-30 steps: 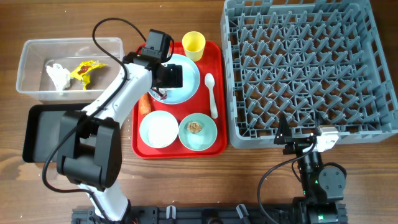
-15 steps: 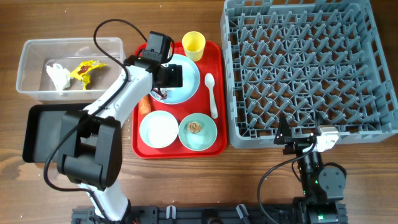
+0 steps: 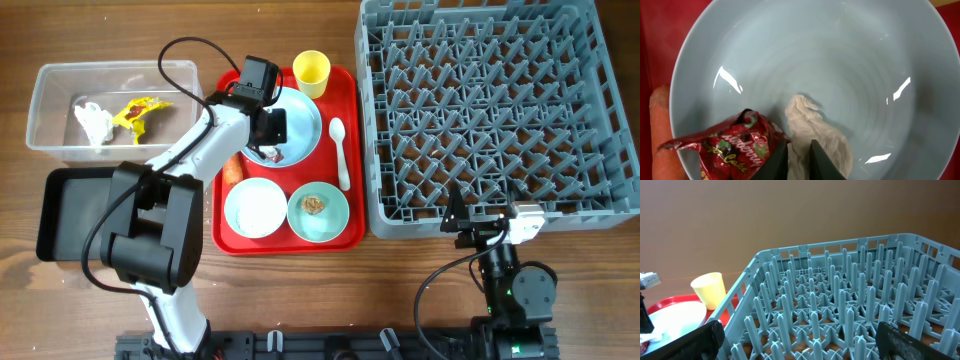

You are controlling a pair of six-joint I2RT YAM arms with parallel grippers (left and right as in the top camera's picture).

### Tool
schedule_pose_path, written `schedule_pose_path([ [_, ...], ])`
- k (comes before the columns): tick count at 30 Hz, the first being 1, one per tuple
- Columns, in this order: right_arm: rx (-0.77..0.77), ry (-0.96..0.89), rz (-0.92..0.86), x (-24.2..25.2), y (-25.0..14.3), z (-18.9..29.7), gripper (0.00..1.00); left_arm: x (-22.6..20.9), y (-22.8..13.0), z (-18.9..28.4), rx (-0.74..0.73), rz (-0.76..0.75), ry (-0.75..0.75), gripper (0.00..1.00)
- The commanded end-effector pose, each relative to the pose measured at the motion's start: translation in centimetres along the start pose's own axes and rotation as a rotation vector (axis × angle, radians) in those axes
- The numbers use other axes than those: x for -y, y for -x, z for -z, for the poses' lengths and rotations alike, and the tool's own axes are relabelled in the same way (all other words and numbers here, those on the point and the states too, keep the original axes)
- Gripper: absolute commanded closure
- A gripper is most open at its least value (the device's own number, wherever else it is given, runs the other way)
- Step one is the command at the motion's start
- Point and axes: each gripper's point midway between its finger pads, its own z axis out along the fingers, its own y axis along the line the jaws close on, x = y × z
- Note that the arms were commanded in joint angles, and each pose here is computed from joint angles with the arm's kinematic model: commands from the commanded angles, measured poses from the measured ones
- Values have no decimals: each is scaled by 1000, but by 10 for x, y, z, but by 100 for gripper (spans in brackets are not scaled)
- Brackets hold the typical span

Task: Sort waste into correct bins and load items into the dishwasher rack
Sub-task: 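Reach left gripper to plate and grasp remaining tissue, then carry tissue to clear bin and open left gripper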

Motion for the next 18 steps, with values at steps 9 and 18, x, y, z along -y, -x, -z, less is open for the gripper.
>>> schedule_pose_path([
  [9, 9, -8, -6, 1, 2, 0, 0, 8, 58, 83, 228, 8, -41, 96],
  [18, 9, -8, -7, 1, 2, 0, 0, -60, 96, 139, 396, 154, -4, 94],
])
